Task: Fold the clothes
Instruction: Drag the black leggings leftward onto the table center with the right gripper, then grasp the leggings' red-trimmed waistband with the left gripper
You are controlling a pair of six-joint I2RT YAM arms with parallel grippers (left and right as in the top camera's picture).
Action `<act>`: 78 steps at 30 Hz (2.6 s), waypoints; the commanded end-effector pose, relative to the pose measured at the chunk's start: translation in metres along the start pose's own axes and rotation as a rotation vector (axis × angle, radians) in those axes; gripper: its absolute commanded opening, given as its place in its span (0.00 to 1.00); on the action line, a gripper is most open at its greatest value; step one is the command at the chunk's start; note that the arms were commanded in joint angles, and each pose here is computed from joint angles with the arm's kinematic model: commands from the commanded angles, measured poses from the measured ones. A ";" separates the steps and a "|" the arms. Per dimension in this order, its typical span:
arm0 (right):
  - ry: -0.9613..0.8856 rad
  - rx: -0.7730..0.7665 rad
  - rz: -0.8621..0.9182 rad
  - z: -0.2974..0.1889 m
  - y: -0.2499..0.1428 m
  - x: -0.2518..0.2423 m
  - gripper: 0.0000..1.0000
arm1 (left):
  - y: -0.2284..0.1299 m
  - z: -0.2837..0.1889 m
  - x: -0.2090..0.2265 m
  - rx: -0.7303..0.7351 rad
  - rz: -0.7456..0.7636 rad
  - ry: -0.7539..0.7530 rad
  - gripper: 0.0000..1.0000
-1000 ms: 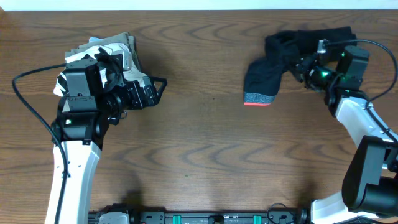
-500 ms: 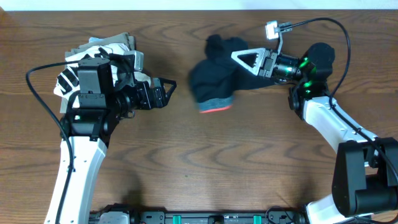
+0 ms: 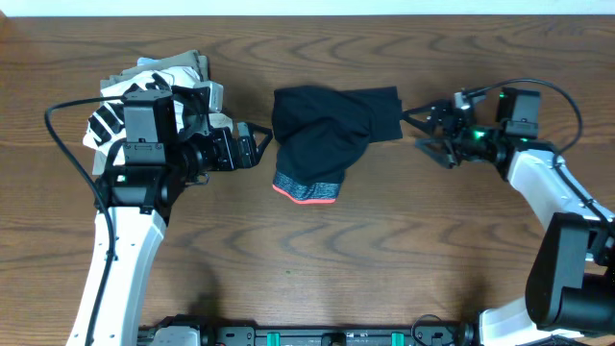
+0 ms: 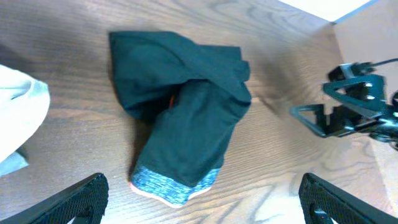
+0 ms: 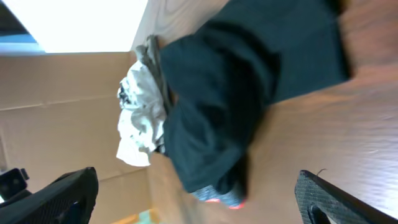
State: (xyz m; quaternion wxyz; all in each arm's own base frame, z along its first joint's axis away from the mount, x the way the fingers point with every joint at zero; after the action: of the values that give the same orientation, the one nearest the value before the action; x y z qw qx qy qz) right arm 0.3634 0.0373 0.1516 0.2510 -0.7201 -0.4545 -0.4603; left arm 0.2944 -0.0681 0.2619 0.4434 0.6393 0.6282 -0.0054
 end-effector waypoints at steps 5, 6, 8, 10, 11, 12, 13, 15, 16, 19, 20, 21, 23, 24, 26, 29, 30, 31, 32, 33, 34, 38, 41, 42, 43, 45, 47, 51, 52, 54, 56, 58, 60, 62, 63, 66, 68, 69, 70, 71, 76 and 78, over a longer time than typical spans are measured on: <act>0.021 -0.008 -0.137 -0.007 0.003 0.004 0.99 | -0.016 0.040 0.035 0.153 -0.051 0.073 0.98; 0.033 -0.004 -0.143 -0.007 0.003 0.006 0.99 | -0.019 0.047 0.038 0.183 -0.070 0.052 0.98; 0.038 0.001 -0.141 -0.007 0.002 0.006 0.92 | -0.026 0.060 0.039 0.239 -0.069 -0.026 0.98; 0.035 0.007 -0.135 -0.006 0.001 0.006 0.87 | -0.032 0.072 0.042 0.290 -0.071 -0.090 0.98; 0.034 0.012 -0.132 -0.005 0.000 0.006 0.87 | -0.035 0.076 0.045 0.309 -0.085 -0.104 0.98; 0.033 0.014 -0.130 -0.005 -0.001 0.006 0.85 | -0.039 0.082 0.048 0.331 -0.104 -0.114 0.98; 0.032 0.019 -0.126 -0.004 -0.002 0.005 0.86 | -0.042 0.088 0.051 0.353 -0.125 -0.128 0.98; 0.030 0.026 -0.122 -0.003 -0.003 0.006 0.85 | -0.048 0.096 0.055 0.389 -0.159 -0.161 0.98; 0.029 0.026 -0.123 -0.003 -0.003 0.006 0.85 | -0.051 0.100 0.055 0.405 -0.168 -0.180 0.98; 0.020 0.023 -0.125 -0.002 -0.003 0.005 0.84 | -0.060 0.110 0.059 0.444 -0.163 -0.201 0.98; 0.018 0.022 -0.124 -0.002 -0.003 0.005 0.84 | -0.062 0.113 0.059 0.455 -0.156 -0.203 0.98; 0.018 0.023 -0.124 -0.002 -0.003 0.005 0.83 | -0.065 0.117 0.060 0.464 -0.147 -0.207 0.98; 0.017 0.024 -0.122 -0.002 -0.004 0.005 0.81 | -0.068 0.124 0.060 0.474 -0.111 -0.214 0.98; 0.017 0.024 -0.121 -0.002 -0.004 0.005 0.81 | -0.070 0.128 0.061 0.474 -0.085 -0.221 0.98; 0.016 0.025 -0.119 -0.002 -0.004 0.005 0.80 | -0.071 0.136 0.061 0.473 -0.059 -0.228 0.98; 0.016 0.025 -0.118 -0.002 -0.004 0.005 0.80 | -0.075 0.144 0.062 0.483 -0.050 -0.233 0.98; 0.016 0.025 -0.118 -0.002 -0.004 0.005 0.79 | -0.076 0.146 0.063 0.487 -0.051 -0.232 0.99; 0.016 0.025 -0.118 -0.002 -0.004 0.005 0.79 | -0.077 0.147 0.064 0.490 -0.053 -0.231 0.99; 0.016 0.025 -0.118 -0.002 -0.004 0.004 0.78 | -0.078 0.148 0.066 0.492 -0.054 -0.221 0.99; 0.015 0.027 -0.115 -0.002 -0.004 0.004 0.78 | -0.078 0.149 0.068 0.493 -0.050 -0.204 1.00; 0.015 0.028 -0.114 -0.002 -0.005 0.004 0.78 | -0.079 0.149 0.070 0.494 -0.045 -0.184 0.97; 0.011 0.033 -0.105 -0.002 -0.006 0.003 0.76 | -0.078 0.151 0.071 0.486 -0.033 -0.175 0.96; 0.009 0.036 -0.098 -0.002 -0.007 0.003 0.76 | -0.078 0.155 0.073 0.481 -0.002 -0.133 0.96; 0.008 0.037 -0.096 -0.002 -0.007 0.003 0.76 | -0.079 0.157 0.074 0.484 0.008 -0.108 0.96; 0.007 0.038 -0.094 -0.002 -0.007 0.002 0.76 | -0.081 0.158 0.073 0.491 0.020 -0.092 0.96; 0.007 0.039 -0.093 -0.002 -0.007 0.002 0.76 | -0.082 0.160 0.069 0.497 0.030 -0.099 0.97; 0.007 0.039 -0.093 -0.002 -0.007 0.002 0.76 | -0.083 0.162 0.066 0.498 0.043 -0.105 0.98; 0.007 0.039 -0.090 -0.002 -0.007 0.002 0.76 | -0.086 0.165 0.060 0.504 0.057 -0.114 0.95; 0.006 0.040 -0.090 -0.002 -0.007 0.002 0.76 | -0.086 0.165 0.059 0.506 0.051 -0.113 0.90; 0.006 0.041 -0.088 -0.002 -0.008 0.002 0.75 | -0.086 0.165 0.059 0.508 0.035 -0.110 0.62; 0.005 0.042 -0.085 -0.002 -0.008 0.002 0.71 | -0.086 0.165 0.059 0.508 0.013 -0.104 0.19; 0.004 0.042 -0.086 -0.002 -0.008 0.002 0.65 | -0.084 0.163 0.059 0.504 -0.003 -0.099 0.06; 0.004 0.041 -0.098 -0.002 -0.008 0.002 0.58 | -0.080 0.158 0.056 0.501 -0.020 -0.093 0.06; 0.005 0.040 -0.141 -0.002 -0.007 0.002 0.51 | -0.073 0.148 0.052 0.495 -0.017 -0.070 0.06; 0.005 0.040 -0.165 -0.002 -0.008 0.002 0.49 | -0.068 0.141 0.051 0.491 -0.010 -0.038 0.06; 0.001 0.038 -0.227 -0.002 -0.008 0.001 0.46 | -0.051 0.109 0.043 0.468 0.034 0.114 0.06; -0.010 0.031 -0.261 -0.003 -0.007 0.001 0.46 | -0.037 0.082 0.032 0.430 0.072 0.199 0.06; -0.024 0.024 -0.271 -0.003 -0.006 0.000 0.46 | -0.030 0.070 0.026 0.408 0.088 0.226 0.06; -0.040 0.015 -0.281 -0.003 -0.005 -0.001 0.46 | -0.022 0.055 0.018 0.372 0.109 0.245 0.06; -0.057 0.009 -0.298 -0.002 -0.005 -0.002 0.46 | -0.015 0.040 0.009 0.330 0.130 0.255 0.09; -0.124 0.000 -0.360 0.005 -0.006 -0.003 0.46 | 0.008 -0.016 -0.031 0.114 0.225 0.221 0.22; -0.141 0.002 -0.391 0.008 -0.007 -0.003 0.45 | 0.008 -0.034 -0.041 0.061 0.248 0.208 0.21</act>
State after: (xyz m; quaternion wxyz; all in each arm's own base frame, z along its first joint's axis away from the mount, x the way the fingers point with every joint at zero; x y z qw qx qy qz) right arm 0.3573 0.0420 0.1394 0.1662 -0.6677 -0.5694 -0.4499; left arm 0.2843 -0.0875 0.2921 0.3425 0.7295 0.5891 0.0592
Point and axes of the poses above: each gripper's point midway between its finger pads, its own z axis out along the fingers, its own x axis along the line the jaws close on, y = z × x, the point moved 7 cm from there along -z, back along the fingers, and after that the axes turned 1 degree about -z, right-handed, at the moved point
